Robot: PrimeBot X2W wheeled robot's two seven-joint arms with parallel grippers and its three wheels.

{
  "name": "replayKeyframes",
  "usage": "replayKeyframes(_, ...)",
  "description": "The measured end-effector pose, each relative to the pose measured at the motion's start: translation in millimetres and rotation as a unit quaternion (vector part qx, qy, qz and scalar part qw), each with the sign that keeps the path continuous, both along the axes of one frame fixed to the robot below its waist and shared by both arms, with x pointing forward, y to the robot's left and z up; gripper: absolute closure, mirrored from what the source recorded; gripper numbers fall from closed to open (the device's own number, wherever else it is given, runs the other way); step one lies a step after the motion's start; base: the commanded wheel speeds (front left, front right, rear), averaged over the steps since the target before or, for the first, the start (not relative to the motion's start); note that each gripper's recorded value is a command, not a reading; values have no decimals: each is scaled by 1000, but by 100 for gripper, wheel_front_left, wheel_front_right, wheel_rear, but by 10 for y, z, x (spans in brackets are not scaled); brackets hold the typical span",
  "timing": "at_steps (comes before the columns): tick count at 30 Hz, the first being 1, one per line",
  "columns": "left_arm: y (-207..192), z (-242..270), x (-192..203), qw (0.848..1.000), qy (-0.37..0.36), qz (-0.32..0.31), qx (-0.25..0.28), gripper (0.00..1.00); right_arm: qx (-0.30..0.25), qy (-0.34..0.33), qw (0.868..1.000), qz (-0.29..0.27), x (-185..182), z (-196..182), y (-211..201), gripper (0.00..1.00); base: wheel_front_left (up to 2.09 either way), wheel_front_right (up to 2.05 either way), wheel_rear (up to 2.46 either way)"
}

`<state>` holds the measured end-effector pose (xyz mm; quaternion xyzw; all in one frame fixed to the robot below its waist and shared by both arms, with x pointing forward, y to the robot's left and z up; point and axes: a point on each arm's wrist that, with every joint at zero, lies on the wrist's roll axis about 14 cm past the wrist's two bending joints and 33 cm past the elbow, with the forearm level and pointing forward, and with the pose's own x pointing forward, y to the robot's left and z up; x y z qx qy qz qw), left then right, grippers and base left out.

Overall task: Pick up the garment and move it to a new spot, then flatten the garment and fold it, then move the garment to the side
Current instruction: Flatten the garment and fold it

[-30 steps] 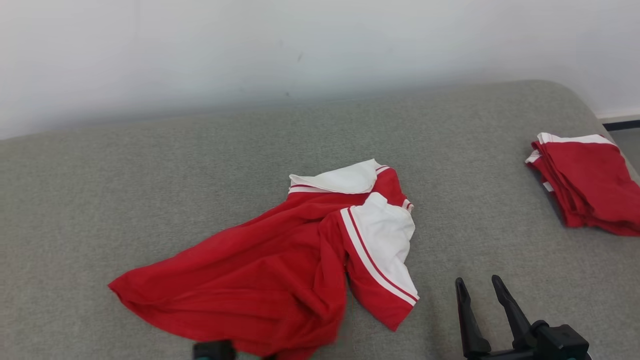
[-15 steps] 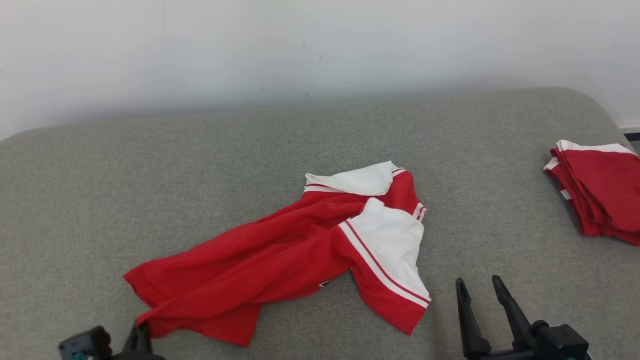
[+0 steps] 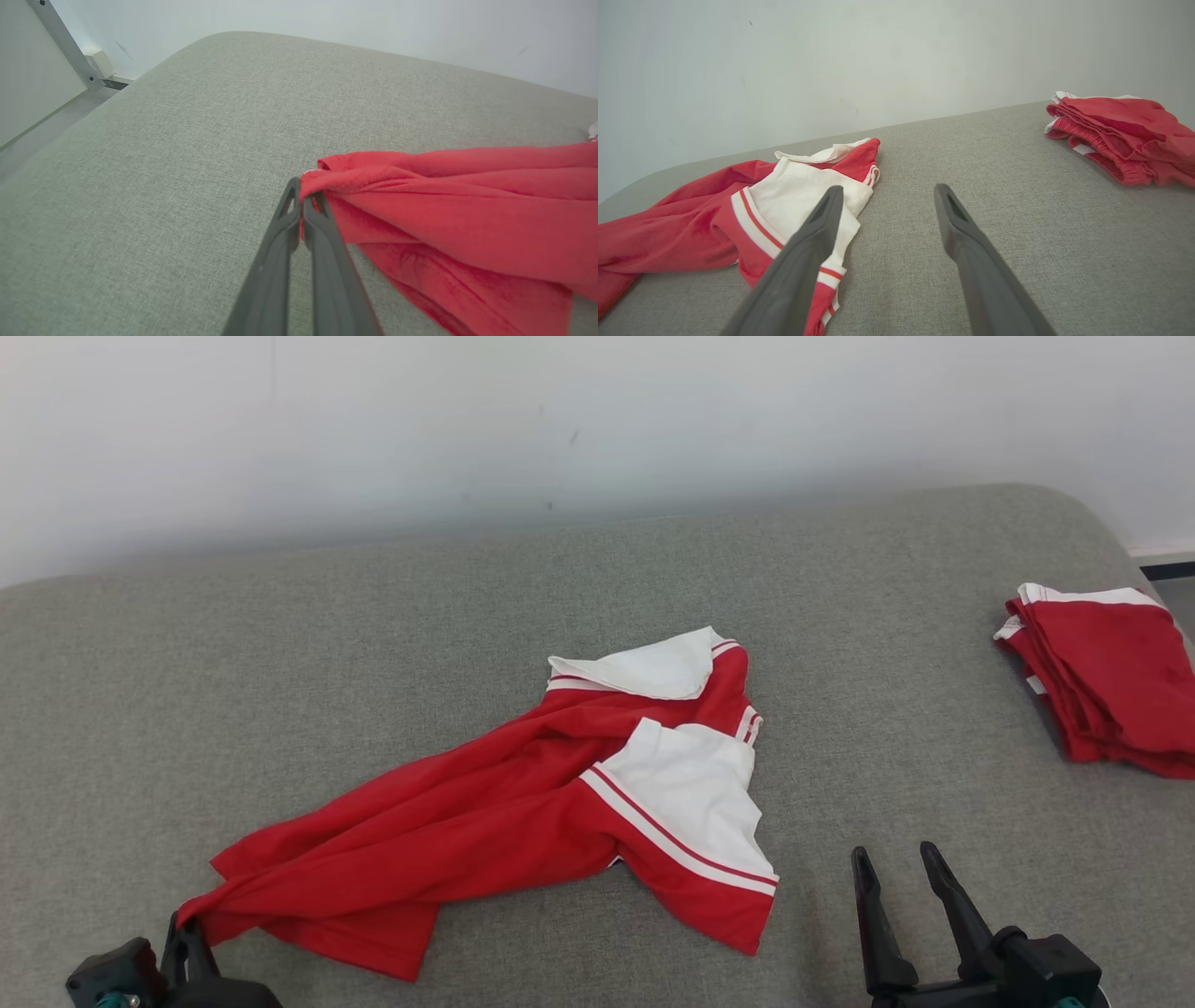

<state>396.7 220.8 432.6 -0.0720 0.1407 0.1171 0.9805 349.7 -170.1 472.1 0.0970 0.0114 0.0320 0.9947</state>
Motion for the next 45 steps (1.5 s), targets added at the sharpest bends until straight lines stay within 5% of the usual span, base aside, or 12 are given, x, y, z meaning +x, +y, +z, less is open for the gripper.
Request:
replayKeyframes(9,3,-149,-48,1000,15,6,-6,100,-1,-1,1000,2,28,2,6,0,0,0,0)
replayKeyframes(10,-4,-166,-63,1000,18,7,-9,68,-2,-1,1000,3,31,5,15,0,0,0,0)
replayKeyframes(11,-4,-169,-72,1000,18,9,-12,0,-3,-2,1000,5,34,10,23,0,0,0,0)
replayKeyframes(19,111,-234,-306,998,22,39,-47,0,-11,-10,1000,19,40,60,78,0,0,0,0)
replayKeyframes(25,43,34,-373,997,-47,9,-68,0,-20,11,999,34,95,22,77,0,0,0,0)
replayKeyframes(32,-174,542,-426,986,-147,-41,-69,0,-20,84,994,61,325,-68,118,0,0,0,0)
replayKeyframes(45,-272,499,-534,985,-152,-67,-49,0,-32,211,973,90,834,-279,170,0,0,0,0)
